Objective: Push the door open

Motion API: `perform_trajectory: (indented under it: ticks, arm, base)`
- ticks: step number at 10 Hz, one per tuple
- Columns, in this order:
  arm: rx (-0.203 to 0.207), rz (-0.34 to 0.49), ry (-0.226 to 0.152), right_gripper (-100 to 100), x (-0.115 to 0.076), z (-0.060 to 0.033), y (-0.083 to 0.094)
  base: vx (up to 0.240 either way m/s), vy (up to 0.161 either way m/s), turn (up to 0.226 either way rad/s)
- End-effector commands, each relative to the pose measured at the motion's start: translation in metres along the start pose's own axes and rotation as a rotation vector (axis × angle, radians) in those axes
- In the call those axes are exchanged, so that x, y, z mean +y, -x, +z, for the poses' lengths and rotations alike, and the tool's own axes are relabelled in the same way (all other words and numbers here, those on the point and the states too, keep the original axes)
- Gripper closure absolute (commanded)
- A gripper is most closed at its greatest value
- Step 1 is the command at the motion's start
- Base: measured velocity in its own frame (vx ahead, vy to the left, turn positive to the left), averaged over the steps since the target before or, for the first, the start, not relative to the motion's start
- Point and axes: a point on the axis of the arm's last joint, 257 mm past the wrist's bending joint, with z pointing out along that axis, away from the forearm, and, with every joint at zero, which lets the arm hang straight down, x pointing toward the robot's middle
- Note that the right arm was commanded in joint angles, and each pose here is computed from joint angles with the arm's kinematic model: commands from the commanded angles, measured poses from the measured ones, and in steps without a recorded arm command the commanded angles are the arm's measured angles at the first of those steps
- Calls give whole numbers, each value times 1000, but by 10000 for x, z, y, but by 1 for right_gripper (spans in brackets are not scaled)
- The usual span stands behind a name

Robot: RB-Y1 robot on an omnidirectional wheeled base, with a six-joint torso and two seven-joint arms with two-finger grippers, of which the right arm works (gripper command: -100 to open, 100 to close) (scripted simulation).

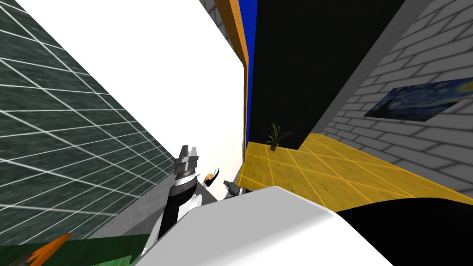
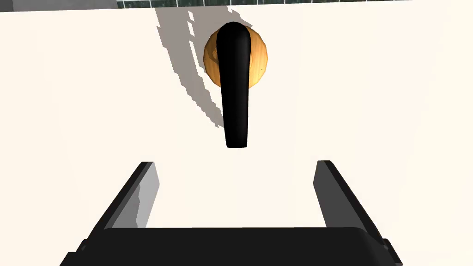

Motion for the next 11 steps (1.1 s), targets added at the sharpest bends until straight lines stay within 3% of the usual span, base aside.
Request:
perform_trajectory:
  ticks: [1, 6, 7, 11]
  arm:
    - [0, 0, 0, 100, -2, -3, 0]
    - [0, 0, 0, 100, -2, -3, 0]
    - [-42, -3, 0, -100, 2, 21, 138]
    - [-133, -5, -1, -100, 1, 51, 425]
  base:
    - [-2, -8, -2]
    - [-10, -15, 1]
    - [-46, 100, -108]
    - [-93, 141, -93]
